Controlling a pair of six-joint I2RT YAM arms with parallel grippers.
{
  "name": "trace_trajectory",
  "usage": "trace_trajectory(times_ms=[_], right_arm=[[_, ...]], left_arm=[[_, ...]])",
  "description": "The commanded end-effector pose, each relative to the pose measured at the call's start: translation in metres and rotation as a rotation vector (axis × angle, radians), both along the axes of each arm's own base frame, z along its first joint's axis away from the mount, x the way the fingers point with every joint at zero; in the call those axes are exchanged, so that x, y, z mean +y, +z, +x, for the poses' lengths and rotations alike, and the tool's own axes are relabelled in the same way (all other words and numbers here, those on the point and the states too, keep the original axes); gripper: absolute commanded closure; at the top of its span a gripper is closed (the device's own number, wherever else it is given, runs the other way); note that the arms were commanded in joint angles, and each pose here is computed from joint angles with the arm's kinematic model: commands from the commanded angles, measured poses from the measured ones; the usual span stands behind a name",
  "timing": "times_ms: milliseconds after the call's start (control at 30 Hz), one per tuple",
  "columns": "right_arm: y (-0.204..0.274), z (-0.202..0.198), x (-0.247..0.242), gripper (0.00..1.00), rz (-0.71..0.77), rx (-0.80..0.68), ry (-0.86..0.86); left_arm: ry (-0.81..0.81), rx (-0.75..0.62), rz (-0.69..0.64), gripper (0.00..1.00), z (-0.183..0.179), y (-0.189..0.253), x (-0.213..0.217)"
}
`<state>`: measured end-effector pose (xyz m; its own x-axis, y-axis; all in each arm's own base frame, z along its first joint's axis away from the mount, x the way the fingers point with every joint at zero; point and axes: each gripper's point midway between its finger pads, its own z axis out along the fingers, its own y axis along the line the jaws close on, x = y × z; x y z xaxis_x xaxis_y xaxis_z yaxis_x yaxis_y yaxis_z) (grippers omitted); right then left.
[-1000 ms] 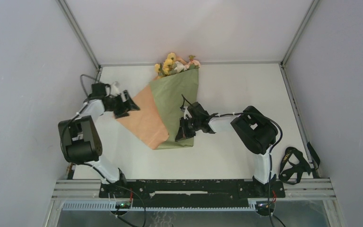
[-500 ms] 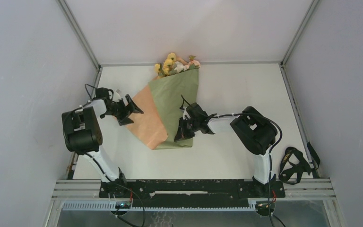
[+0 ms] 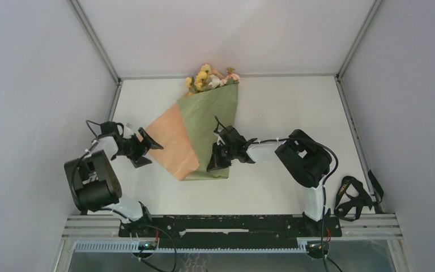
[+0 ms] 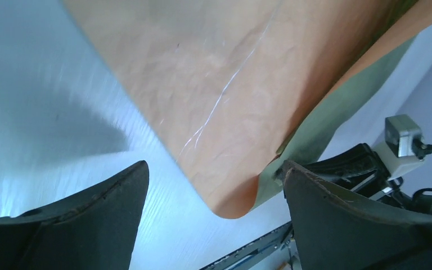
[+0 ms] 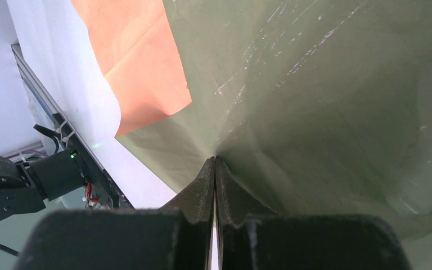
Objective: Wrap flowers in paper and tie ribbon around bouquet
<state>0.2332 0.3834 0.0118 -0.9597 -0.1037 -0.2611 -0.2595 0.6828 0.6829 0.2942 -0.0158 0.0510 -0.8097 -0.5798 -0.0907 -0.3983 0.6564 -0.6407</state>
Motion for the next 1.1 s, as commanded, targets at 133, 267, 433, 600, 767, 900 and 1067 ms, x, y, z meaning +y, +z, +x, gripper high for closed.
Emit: trace_trajectory(times_ms=[133, 267, 433, 600, 767, 900, 1067], right_arm=[[0.008, -0.003, -0.001, 0.93, -0.057, -0.03, -0.047], [0.01, -0.003, 0.0, 0.93, -0.052, -0.028, -0.059], [0.007, -0.003, 0.0, 0.92, -0.053, -0.022, -0.058], [0.004, -0.002, 0.001, 0.92, -0.042, -0.001, -0.061], [0.004, 0.001, -0.002, 0.92, -0.042, 0.001, -0.067], [0.007, 0.003, -0.001, 0.92, -0.035, -0.005, -0.071], [0.006, 0.002, -0.002, 0.92, -0.044, -0.007, -0.071]], left_arm=[[0.119, 0.049, 0.124, 0.03, -0.021, -0.028, 0.012], [0.03, 0.106, 0.055, 0.04, -0.019, -0.047, -0.017], [-0.03, 0.119, -0.06, 0.07, -0.013, -0.048, -0.045], [-0.029, 0.068, -0.102, 0.13, -0.011, -0.033, -0.051], [-0.024, -0.018, -0.134, 0.21, -0.008, -0.007, -0.057], [-0.003, -0.104, -0.188, 0.28, -0.006, 0.009, -0.067], [0.014, -0.134, -0.207, 0.38, -0.004, 0.009, -0.074]])
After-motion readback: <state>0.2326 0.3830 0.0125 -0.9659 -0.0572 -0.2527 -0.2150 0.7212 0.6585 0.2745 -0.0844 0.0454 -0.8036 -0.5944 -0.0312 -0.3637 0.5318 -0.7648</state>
